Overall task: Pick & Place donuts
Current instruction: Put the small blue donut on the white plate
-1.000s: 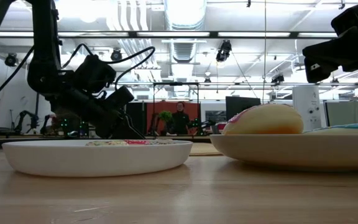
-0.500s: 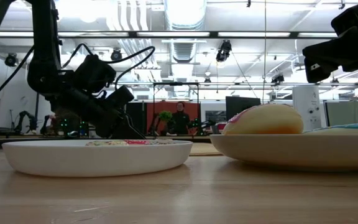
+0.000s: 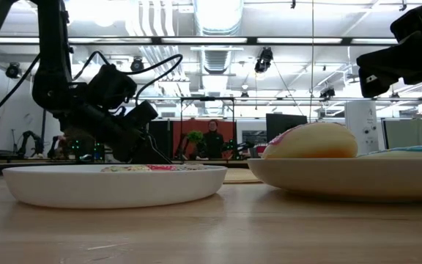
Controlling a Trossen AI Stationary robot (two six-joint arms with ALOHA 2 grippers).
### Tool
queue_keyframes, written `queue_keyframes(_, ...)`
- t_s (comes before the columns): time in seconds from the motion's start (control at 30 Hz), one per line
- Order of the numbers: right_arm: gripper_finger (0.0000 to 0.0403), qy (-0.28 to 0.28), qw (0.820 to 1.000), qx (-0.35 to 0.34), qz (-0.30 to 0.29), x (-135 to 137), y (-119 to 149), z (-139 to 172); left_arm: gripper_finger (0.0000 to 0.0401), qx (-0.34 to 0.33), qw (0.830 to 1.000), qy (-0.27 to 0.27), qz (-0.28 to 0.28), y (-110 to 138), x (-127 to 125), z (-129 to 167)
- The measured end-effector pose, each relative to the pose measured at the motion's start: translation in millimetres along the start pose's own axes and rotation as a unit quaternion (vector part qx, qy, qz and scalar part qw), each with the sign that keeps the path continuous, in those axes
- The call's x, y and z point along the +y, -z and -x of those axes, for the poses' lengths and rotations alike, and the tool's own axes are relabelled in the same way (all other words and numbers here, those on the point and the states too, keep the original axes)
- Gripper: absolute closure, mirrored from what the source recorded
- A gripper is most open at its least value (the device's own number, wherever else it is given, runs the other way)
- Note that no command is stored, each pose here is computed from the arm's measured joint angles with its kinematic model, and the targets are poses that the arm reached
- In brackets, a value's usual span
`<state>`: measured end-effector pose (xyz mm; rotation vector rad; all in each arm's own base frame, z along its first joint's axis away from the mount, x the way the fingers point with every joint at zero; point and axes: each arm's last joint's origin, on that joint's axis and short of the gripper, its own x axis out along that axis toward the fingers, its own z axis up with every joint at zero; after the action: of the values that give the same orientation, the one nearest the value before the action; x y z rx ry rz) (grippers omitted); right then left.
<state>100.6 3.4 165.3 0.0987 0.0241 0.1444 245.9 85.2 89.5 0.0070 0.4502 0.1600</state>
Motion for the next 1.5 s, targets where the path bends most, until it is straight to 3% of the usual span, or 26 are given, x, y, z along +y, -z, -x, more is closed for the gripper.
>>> queue_keyframes(0.73,0.0394,0.000,1.000,0.000,-0.001,0,0,0,0.0215,-0.003,1.000,0.002,-0.005,-1,0,0)
queue_keyframes(1.23,0.0394,0.000,1.000,0.000,-0.002,0,0,0,0.0215,-0.030,0.999,0.000,-0.012,-24,-1,13)
queue_keyframes(1.5,0.0394,0.000,1.000,0.000,-0.001,0,0,0,0.0215,-0.030,0.999,0.033,-0.026,-39,-19,25)
